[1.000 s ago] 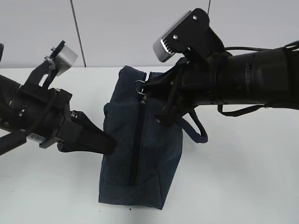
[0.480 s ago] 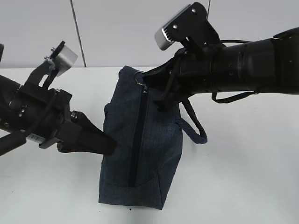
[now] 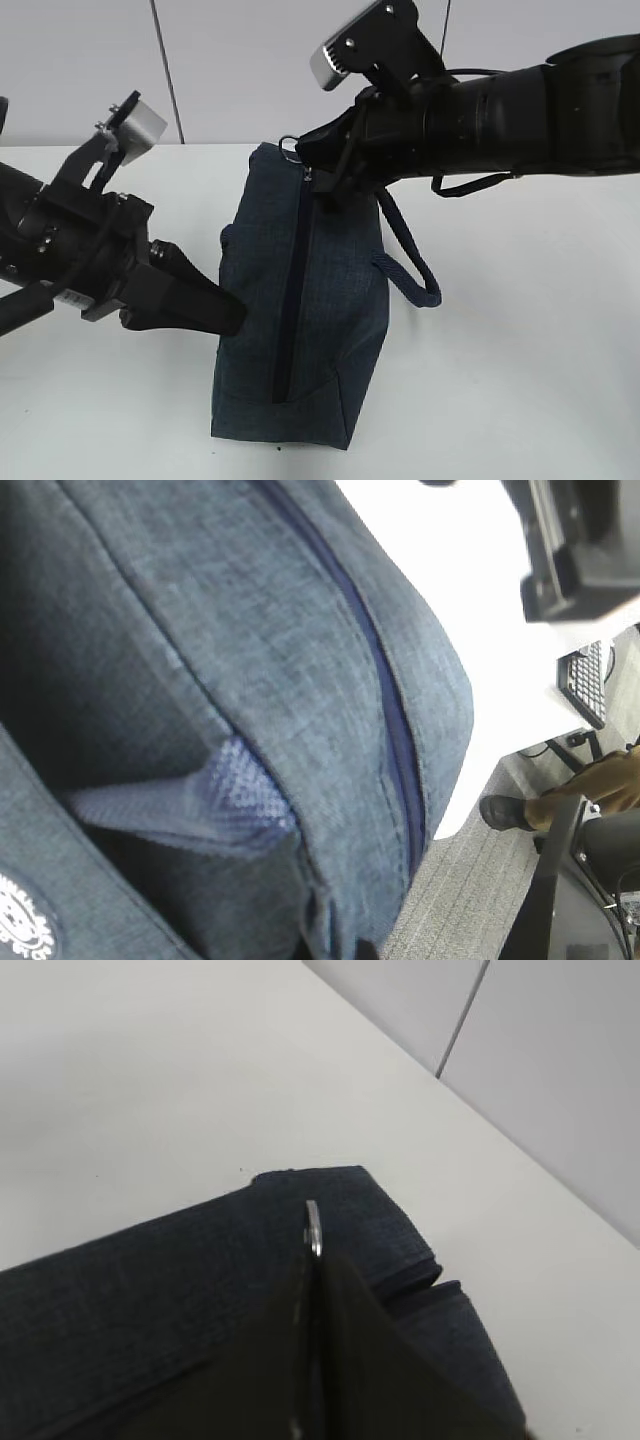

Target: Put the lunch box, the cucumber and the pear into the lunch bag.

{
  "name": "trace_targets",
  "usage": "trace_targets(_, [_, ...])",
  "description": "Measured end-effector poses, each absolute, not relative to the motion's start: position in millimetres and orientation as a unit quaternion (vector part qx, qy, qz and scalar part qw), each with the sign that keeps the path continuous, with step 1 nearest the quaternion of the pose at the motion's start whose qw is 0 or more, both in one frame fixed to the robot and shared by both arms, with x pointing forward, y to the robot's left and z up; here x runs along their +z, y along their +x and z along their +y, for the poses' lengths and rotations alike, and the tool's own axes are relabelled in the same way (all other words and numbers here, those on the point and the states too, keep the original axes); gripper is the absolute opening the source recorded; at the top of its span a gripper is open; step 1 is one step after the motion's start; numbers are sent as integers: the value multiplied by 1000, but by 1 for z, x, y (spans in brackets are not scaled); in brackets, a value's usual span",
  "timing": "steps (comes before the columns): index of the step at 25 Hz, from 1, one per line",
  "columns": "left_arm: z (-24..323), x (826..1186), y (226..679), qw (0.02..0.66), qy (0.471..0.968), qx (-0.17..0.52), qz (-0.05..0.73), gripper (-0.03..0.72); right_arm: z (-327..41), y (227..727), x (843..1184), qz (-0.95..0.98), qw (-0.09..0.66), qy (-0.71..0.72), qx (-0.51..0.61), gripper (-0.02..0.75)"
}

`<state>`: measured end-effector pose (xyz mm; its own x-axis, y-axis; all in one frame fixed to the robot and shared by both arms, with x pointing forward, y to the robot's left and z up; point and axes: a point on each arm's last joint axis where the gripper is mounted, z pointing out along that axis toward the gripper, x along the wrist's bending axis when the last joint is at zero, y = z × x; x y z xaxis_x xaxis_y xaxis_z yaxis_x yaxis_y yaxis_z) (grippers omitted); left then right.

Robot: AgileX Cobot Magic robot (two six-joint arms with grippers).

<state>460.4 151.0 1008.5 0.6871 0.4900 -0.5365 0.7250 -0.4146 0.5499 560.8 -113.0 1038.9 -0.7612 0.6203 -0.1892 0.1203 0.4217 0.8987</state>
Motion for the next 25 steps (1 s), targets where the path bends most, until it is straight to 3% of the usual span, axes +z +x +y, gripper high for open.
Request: trace_targets(25, [151,1009,460,397,829,-151,365,-12,-131,604,1027,796,271,253,479,6])
